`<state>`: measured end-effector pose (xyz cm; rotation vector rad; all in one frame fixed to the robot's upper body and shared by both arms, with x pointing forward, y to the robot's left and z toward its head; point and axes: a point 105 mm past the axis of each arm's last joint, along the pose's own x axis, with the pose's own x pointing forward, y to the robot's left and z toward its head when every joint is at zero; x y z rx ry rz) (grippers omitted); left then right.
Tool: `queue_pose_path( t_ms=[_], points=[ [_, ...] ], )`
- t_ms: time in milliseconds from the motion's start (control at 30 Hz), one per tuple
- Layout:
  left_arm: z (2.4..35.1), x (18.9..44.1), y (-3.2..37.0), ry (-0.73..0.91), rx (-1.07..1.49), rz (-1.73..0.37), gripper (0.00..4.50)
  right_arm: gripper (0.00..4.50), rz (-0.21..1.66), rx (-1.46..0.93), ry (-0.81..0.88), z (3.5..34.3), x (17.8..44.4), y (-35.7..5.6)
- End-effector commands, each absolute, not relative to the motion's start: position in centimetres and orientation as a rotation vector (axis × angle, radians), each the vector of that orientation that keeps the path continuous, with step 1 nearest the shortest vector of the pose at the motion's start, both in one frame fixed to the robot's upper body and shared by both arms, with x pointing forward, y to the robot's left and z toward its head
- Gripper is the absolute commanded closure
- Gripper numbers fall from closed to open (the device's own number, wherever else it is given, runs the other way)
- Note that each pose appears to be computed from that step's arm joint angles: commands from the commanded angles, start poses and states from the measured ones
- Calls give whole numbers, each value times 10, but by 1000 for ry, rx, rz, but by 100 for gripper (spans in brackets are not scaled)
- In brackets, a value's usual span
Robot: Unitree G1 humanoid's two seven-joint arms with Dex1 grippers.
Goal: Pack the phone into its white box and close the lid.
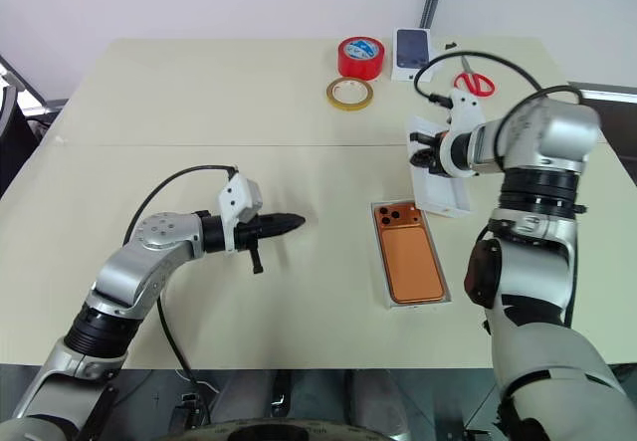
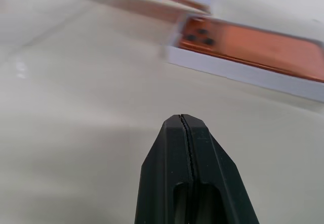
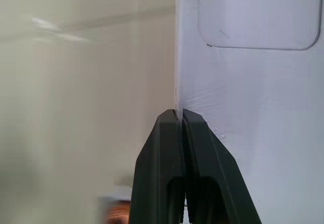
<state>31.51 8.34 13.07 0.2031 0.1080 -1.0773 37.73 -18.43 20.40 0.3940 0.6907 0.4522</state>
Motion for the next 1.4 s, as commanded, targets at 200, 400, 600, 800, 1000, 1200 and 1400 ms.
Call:
queue_pose_path(
  t_ms=[200,400,600,800,1000,1200,1400],
  points=[
    [153,347,104,24,211,-946,450,442,1021,452,663,247,298,-121],
    [159,349,91,-9,212,-983,450,442,1014,590,594,204,277,-77],
    [163,337,69,-25,186,-1068,450,442,623,847,551,183,272,-64],
    [150,315,41,17,192,-1194,450,258,545,786,546,176,272,-86],
    [147,305,10,31,159,-1270,450,53,715,465,512,202,277,-118],
    [138,300,-16,59,174,-1326,450,53,595,188,564,218,284,-163],
    [134,299,-29,64,164,-1342,450,233,446,-50,571,210,293,-200]
  ],
)
